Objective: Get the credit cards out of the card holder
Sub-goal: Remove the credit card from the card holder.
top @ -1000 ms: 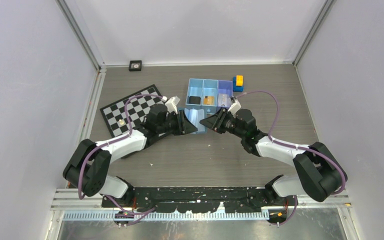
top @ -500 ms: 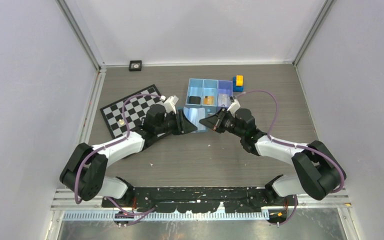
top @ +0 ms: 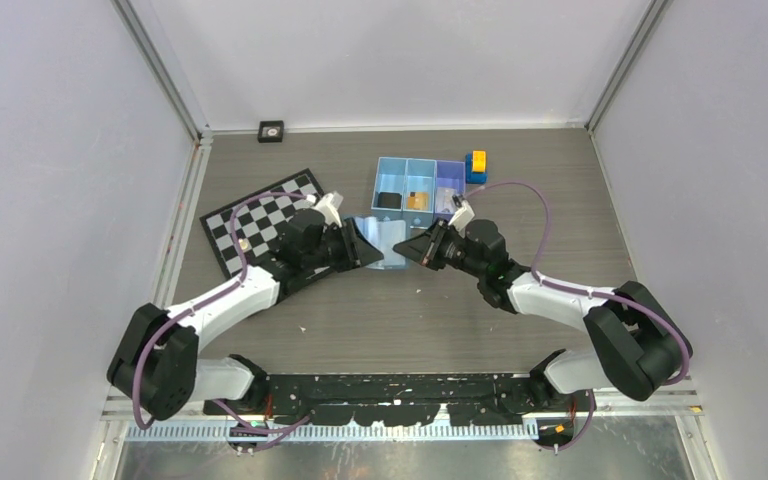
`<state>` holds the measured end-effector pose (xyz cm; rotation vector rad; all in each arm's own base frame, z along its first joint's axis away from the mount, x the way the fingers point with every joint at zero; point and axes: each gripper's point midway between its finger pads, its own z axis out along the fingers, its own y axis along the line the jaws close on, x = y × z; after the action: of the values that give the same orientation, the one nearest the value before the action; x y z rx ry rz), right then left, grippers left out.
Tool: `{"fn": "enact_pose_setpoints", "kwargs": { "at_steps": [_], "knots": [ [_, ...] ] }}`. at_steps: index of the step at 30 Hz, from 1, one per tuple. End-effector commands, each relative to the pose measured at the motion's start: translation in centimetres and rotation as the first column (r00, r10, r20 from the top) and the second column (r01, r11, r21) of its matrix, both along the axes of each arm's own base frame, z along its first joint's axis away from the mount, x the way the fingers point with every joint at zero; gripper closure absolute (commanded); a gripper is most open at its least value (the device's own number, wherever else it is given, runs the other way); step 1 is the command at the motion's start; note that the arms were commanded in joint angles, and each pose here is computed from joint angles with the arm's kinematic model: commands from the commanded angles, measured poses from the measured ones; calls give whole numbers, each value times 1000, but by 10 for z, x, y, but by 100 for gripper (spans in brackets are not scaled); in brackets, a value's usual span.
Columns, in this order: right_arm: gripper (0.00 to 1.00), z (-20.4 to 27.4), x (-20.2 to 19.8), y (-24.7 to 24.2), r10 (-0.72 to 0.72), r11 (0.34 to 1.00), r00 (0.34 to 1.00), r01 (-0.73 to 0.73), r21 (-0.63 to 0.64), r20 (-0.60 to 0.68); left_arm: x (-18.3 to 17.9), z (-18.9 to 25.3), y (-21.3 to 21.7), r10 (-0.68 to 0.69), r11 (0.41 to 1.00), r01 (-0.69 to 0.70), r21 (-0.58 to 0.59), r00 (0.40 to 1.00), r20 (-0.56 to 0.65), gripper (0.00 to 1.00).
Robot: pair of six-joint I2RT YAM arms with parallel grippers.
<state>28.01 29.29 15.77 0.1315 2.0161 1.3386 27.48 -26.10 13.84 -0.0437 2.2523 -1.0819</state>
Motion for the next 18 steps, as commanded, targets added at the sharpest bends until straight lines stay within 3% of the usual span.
{"fn": "enact_pose_setpoints", "kwargs": {
  "at_steps": [1,4,6,13,18],
  "knots": [
    [100,40,7,-3,-24,998,994,19,55,103,31,-13,64,290,948,-290,132,957,21,55],
    [99,39,7,-5,-30,999,994,26,46,104,27,4,59,261,962,-265,61,963,73,32],
    [100,39,8,-4,-30,999,994,25,44,103,24,12,52,224,974,-227,13,969,100,22],
    [99,39,8,-4,-28,999,994,24,42,102,23,17,44,182,983,-181,-19,977,115,12],
    [99,38,9,-4,-26,999,995,23,36,100,15,34,25,84,991,-65,-117,983,163,1]
  ]
}}
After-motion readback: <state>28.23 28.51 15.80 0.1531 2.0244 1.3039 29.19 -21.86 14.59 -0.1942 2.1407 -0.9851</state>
